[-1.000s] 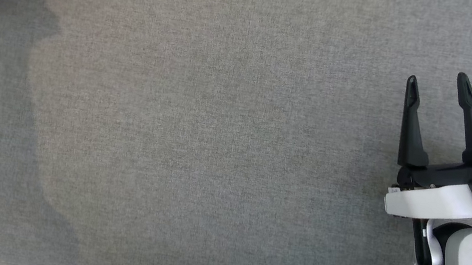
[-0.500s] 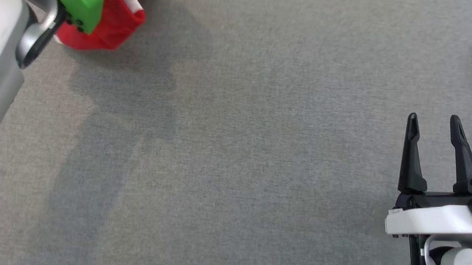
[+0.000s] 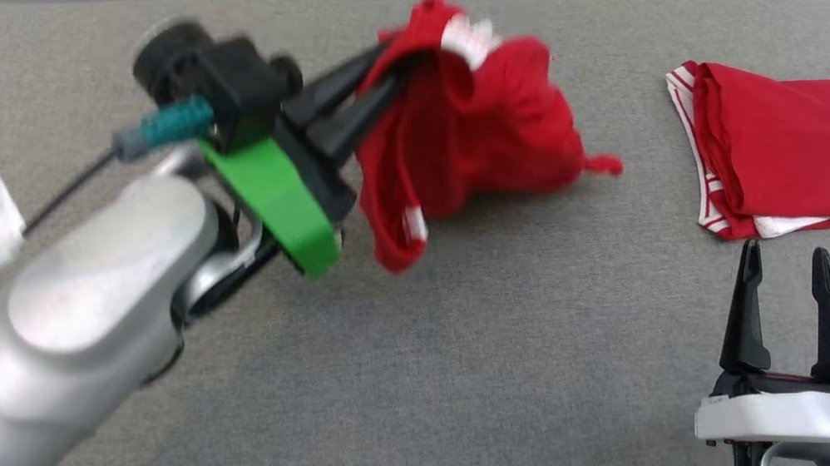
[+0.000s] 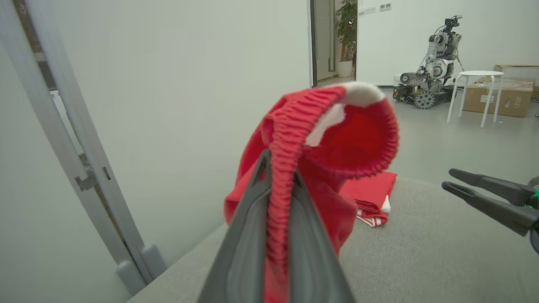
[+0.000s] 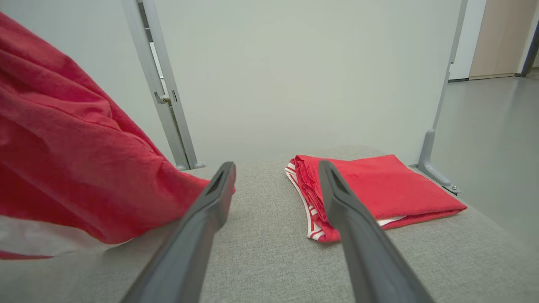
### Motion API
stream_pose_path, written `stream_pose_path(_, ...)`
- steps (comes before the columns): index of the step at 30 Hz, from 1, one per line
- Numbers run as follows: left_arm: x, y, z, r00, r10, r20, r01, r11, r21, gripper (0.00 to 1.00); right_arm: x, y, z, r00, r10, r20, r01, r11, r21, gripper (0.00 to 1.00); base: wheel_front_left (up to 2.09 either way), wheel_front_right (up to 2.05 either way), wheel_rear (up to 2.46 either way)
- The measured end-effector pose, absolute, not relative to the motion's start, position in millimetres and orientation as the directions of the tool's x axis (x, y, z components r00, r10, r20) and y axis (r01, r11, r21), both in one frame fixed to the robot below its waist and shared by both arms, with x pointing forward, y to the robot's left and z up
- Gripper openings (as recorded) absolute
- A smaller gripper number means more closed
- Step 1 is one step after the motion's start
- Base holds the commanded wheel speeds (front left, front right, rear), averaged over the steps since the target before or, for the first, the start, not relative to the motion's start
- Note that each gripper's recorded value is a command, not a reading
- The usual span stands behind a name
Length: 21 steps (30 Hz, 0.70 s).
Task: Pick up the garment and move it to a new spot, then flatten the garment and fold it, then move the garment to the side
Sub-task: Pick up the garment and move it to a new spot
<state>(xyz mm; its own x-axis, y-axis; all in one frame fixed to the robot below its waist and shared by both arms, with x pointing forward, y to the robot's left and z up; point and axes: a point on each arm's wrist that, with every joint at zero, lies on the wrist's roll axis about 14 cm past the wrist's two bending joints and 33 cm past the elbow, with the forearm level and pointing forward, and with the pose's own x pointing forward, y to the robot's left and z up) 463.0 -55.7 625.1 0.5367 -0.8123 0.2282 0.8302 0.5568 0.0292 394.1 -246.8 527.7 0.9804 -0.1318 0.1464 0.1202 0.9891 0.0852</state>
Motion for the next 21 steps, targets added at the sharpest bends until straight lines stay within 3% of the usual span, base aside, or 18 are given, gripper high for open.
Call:
stream_pose_path(5,428,-41,519,0.61,-0.791,0.044,0.782,0.592,-0.193,0.0,391,-252,521,0.98,-0.15,0.129,0.139,0.986,0.088,1.0,0.0,0.0,0.0)
stream_pose_path(11,402,-7,451,0.675,-0.729,-0.115,0.676,0.673,-0.3,0.0,398,-247,516,0.984,-0.135,0.118,0.125,0.988,0.091,1.0,0.0,0.0,0.0)
stream_pose_path(16,398,14,441,0.723,-0.676,-0.14,0.615,0.723,-0.314,0.0,406,-237,515,0.987,-0.106,0.118,0.095,0.991,0.098,1.0,0.0,0.0,0.0)
stream_pose_path(21,412,35,456,0.769,-0.631,-0.103,0.595,0.765,-0.245,0.0,413,-227,518,0.989,-0.078,0.129,0.065,0.992,0.105,1.0,0.0,0.0,0.0)
